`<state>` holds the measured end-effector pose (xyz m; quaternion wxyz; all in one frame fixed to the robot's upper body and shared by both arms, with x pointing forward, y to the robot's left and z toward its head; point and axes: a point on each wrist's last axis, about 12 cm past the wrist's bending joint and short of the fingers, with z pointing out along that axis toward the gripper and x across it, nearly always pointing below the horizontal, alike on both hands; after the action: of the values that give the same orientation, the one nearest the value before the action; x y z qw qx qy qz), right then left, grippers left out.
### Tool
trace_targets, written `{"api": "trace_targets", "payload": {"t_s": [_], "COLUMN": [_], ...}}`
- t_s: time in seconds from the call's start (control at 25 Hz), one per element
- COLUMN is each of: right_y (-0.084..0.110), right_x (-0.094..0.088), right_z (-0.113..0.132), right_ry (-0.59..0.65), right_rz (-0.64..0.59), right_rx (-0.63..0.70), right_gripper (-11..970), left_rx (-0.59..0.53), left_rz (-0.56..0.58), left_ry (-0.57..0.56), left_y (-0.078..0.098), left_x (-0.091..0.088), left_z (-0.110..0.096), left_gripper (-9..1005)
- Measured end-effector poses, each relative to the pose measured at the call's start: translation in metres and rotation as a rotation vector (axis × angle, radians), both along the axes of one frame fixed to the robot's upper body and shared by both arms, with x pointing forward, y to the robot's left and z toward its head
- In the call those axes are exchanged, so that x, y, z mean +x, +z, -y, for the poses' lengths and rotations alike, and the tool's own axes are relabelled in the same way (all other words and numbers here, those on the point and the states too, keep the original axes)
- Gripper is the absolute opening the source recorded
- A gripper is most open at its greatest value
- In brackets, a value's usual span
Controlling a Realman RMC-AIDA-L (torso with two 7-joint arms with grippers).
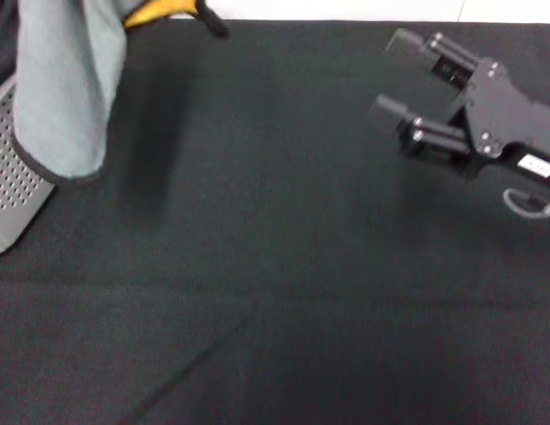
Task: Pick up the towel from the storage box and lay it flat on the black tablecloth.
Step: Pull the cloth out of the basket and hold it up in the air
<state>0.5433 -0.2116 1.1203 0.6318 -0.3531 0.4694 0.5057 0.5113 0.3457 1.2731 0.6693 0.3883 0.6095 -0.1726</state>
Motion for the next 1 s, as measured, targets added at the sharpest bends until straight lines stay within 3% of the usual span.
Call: {"api": "trace_targets", "payload": {"t_s": [0.24, 0.56, 0.8, 1.0], "right_y": [0.011, 0.021, 0.019, 0.021], "right_x": [0.014, 0.034, 0.029, 0.027], "right_z": [-0.006, -0.053, -0.070, -0.068], "right_ry": [-0.008, 0.048, 0.095, 0.098], "right_rz": [0.030, 0.055, 0.057, 0.069], "right_rx": [-0.008, -0.083, -0.091, -0.078], "right_gripper": [841, 838, 632, 453], "left_rx": [-0.015, -0.067, -0.067, -0.068], "left_rz": [-0.013, -0.033, -0.029, -0.032], "left_ry": [-0.138, -0.181, -0.182, -0.185], "left_y": [-0.017, -0.029, -0.030, -0.033], "left_x": [-0.004, -0.003, -0.003, -0.001], "left_z": [0.010, 0.012, 0.012, 0.013], "left_gripper": [29, 38, 45, 51]}}
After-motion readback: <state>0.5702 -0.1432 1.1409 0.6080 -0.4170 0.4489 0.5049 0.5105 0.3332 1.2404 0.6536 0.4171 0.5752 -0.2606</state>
